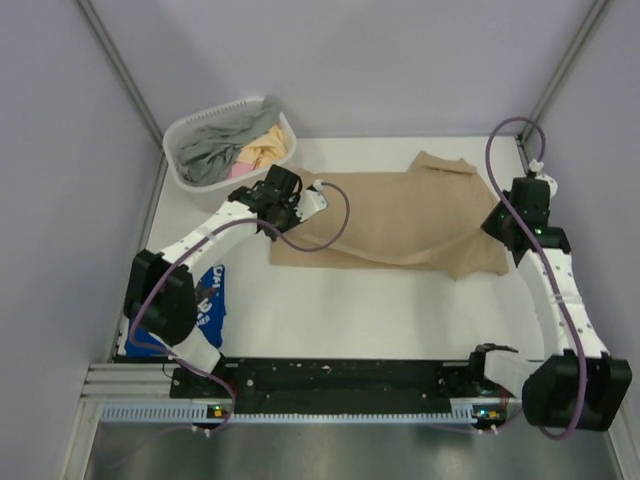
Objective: Fold and stack the t-shirts
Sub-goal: Fold the flattened tshirt in 1/3 of the way
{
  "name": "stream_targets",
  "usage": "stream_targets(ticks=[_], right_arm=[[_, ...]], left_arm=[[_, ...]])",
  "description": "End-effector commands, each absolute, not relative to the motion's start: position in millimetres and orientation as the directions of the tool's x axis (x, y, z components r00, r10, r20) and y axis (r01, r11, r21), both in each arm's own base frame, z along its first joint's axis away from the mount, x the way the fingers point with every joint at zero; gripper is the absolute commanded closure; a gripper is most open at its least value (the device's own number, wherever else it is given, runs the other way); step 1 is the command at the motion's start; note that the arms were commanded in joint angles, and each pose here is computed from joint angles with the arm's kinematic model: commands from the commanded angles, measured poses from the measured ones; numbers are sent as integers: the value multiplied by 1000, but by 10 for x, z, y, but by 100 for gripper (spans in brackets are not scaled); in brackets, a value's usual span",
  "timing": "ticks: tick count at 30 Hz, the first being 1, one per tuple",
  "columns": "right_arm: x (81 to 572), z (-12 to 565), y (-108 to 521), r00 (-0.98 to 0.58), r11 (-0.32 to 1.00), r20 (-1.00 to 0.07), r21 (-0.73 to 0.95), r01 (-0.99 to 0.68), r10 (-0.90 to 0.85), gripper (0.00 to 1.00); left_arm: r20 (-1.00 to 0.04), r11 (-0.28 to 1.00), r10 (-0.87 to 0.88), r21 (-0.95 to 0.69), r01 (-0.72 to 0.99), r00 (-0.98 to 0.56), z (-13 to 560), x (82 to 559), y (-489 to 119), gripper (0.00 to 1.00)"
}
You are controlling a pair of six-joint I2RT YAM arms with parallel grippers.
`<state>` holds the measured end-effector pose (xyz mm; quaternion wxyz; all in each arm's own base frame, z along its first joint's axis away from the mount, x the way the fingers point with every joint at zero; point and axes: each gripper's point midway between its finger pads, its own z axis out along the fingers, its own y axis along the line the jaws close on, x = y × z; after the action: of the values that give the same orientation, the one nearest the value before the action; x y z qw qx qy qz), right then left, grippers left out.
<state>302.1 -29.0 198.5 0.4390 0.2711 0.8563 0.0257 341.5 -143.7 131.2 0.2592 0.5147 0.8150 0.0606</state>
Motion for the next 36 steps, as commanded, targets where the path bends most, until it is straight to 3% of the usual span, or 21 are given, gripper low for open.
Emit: stream_targets(ticks=[1,6,12,25,31,32,33,34,35,36], right_arm=[[3584,2004,-472,-397,869,-812,247,428,427,100],[3881,1770,-498,-454,910,-821,175,375,345,100],[3971,1601,-687,-491,903,-820,69,425,294,100],[4147,1342,-937,-557,878,-793,-61,476,247,100],[4377,1140,-917,-577,895,-770,-20,447,271,100],[4424,1126,-912,-579,897,-769,-17,442,271,100],[4479,1112,-903,-583,900,-766,-12,436,272,100],[4535,1121,-918,-583,900,-766,-14,436,270,96],[4573,1148,-941,-584,895,-764,-20,446,274,77],[4583,1171,-993,-591,883,-756,-36,468,283,51]], left_arm=[[-383,527,840,411,744,-383,1362,3810,-1418,100],[-377,540,836,433,722,-399,1264,4101,-1455,100],[-340,536,842,442,719,-418,1071,4333,-1499,100],[-245,562,823,475,677,-512,837,4422,-1220,100],[-218,561,823,457,690,-525,689,4432,-1230,100],[-212,560,823,459,689,-527,671,4441,-1232,98],[-211,560,822,463,687,-528,677,4460,-1224,90],[-213,559,823,476,679,-527,709,4493,-1219,80],[-213,558,822,489,671,-528,733,4535,-1208,67],[-224,560,820,507,656,-527,818,4590,-1194,56]])
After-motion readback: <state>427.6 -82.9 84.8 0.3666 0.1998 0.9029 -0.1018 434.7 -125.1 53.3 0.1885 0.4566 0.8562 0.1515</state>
